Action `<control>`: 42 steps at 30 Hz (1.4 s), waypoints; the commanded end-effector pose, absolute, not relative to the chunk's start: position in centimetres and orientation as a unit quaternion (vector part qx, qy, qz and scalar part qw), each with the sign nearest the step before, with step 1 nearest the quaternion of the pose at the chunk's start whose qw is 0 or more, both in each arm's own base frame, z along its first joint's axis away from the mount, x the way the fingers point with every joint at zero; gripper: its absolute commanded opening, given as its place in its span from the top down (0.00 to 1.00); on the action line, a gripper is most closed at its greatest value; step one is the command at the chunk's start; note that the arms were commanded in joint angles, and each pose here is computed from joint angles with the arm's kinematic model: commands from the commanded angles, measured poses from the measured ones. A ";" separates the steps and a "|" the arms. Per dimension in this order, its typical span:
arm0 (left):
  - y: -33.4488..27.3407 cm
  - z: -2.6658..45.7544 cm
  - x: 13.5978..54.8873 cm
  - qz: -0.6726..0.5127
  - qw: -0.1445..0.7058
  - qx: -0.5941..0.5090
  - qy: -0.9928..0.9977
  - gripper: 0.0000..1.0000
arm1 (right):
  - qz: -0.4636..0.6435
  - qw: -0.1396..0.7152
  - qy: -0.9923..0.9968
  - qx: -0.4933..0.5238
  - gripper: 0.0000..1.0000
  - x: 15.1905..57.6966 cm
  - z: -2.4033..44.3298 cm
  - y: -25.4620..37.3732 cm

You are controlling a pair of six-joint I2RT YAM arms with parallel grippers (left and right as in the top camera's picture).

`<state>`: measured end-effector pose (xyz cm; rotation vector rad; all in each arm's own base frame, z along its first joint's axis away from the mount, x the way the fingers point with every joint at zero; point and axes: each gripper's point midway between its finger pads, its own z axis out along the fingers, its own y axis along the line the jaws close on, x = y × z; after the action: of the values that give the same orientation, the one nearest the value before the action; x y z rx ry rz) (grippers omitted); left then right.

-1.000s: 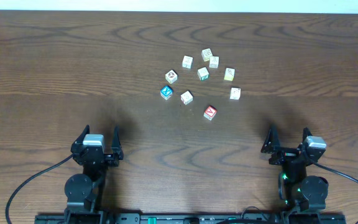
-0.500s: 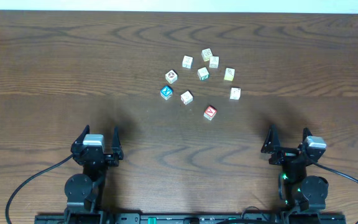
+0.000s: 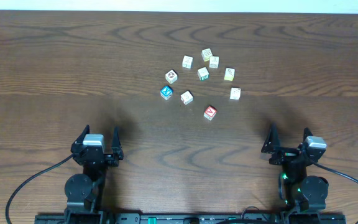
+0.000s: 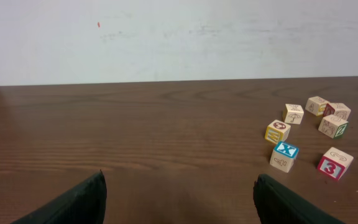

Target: Lift 3 blocks

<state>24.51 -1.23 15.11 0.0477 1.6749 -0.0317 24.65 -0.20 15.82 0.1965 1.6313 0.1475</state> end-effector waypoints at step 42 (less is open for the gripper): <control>-0.9 13.7 24.4 -0.012 0.650 0.012 0.760 0.24 | 0.097 0.521 0.848 -0.036 0.01 31.3 24.4 3.7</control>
<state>24.51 -1.23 15.11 0.0477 1.6749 -0.0317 29.83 3.33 23.53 -0.0653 1.9816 0.2009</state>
